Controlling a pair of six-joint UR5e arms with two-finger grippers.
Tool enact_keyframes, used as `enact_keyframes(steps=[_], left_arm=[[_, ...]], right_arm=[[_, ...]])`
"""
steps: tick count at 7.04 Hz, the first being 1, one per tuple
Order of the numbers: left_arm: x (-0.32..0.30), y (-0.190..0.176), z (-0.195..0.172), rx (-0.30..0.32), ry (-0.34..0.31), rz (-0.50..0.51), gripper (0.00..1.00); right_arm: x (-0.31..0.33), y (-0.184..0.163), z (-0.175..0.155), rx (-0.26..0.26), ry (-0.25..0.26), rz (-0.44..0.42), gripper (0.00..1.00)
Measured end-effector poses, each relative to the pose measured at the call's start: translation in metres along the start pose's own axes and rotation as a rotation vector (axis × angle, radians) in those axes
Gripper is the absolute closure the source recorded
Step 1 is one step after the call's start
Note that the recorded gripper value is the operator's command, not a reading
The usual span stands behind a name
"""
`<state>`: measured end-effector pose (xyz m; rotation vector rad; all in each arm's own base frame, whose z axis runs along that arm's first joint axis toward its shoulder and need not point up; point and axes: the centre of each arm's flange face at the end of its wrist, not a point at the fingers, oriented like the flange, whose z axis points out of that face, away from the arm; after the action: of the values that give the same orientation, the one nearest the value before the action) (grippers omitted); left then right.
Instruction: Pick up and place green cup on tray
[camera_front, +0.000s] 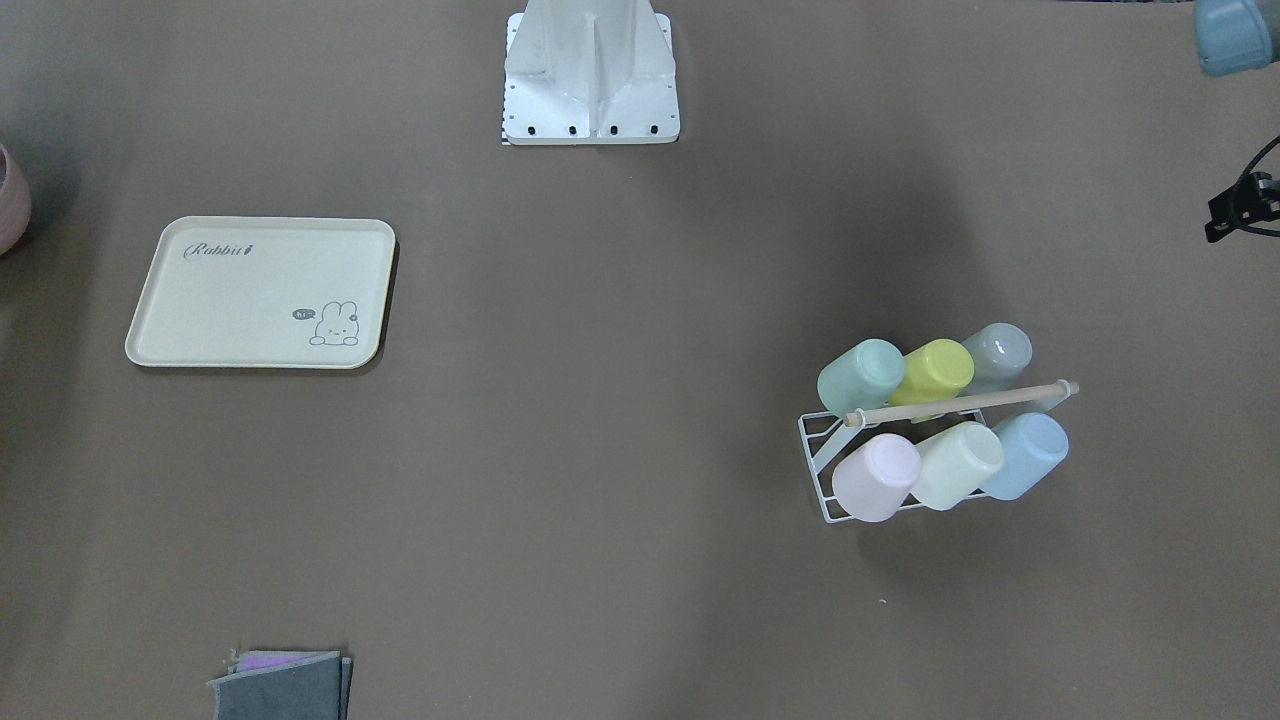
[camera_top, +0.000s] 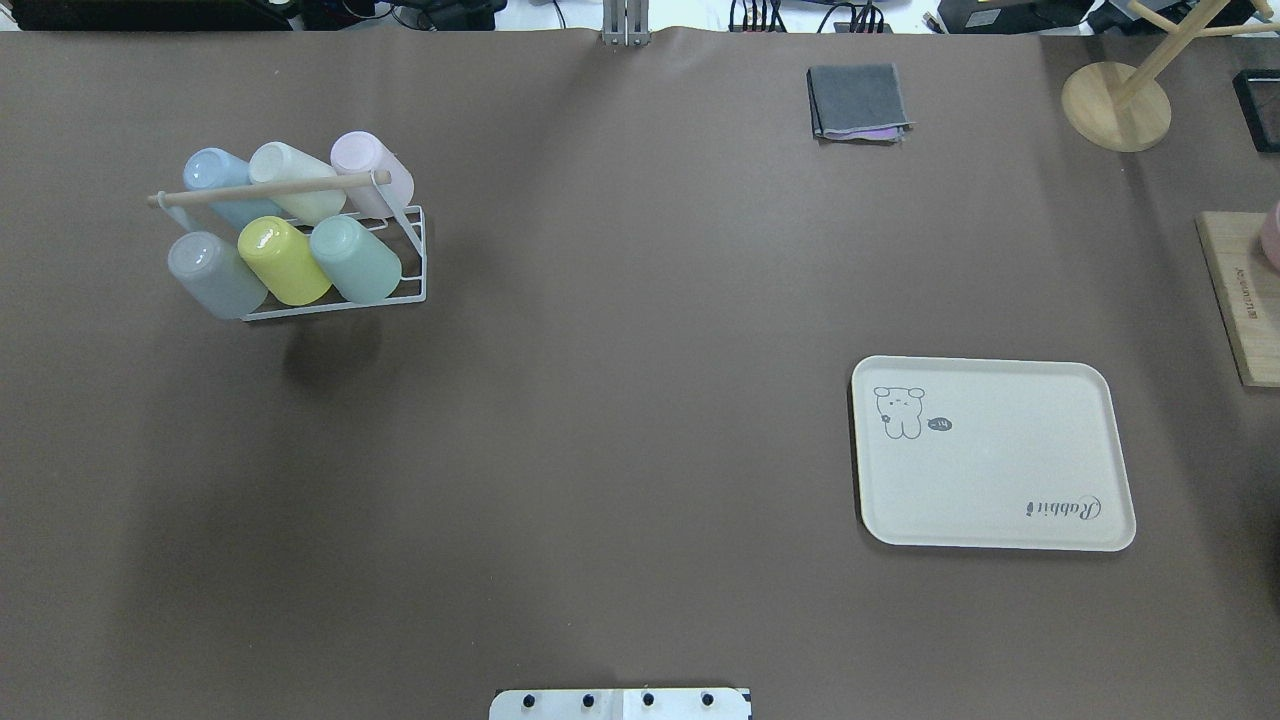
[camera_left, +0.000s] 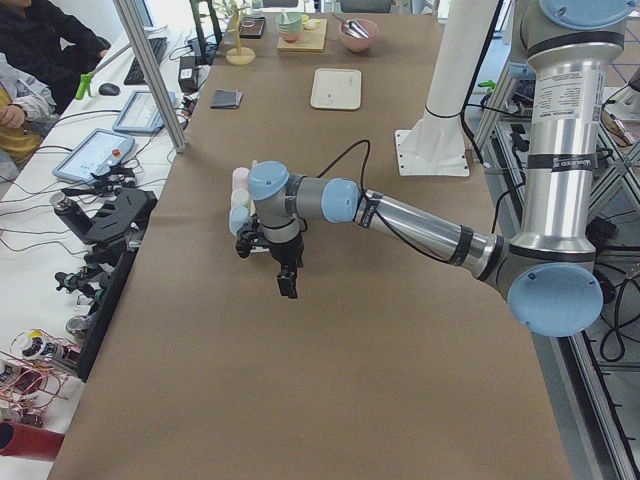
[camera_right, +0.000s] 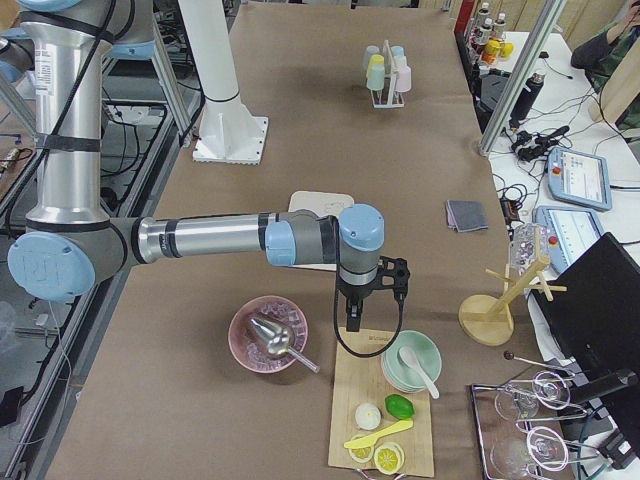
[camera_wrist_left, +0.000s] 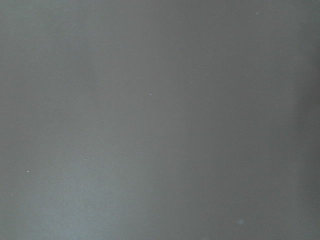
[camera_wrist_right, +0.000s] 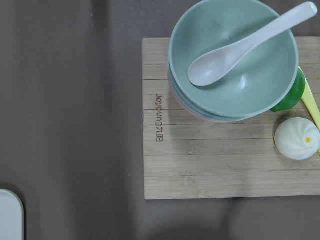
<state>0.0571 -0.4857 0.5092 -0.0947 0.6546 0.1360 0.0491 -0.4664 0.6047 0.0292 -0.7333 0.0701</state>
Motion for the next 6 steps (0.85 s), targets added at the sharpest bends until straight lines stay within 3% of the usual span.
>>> enact_keyframes(steps=[3, 5, 6], left_arm=[[0.116, -0.014, -0.032, -0.049, -0.048, 0.139, 0.01], [0.177, -0.011, -0.042, -0.076, -0.137, 0.245, 0.01], [0.218, -0.011, -0.043, -0.108, -0.216, 0.368, 0.01]], right_arm=[[-0.009, -0.004, -0.008, 0.014, 0.002, -0.012, 0.00], [-0.023, -0.004, -0.020, 0.030, 0.006, -0.030, 0.00], [-0.030, -0.007, -0.027, 0.040, 0.005, -0.038, 0.00]])
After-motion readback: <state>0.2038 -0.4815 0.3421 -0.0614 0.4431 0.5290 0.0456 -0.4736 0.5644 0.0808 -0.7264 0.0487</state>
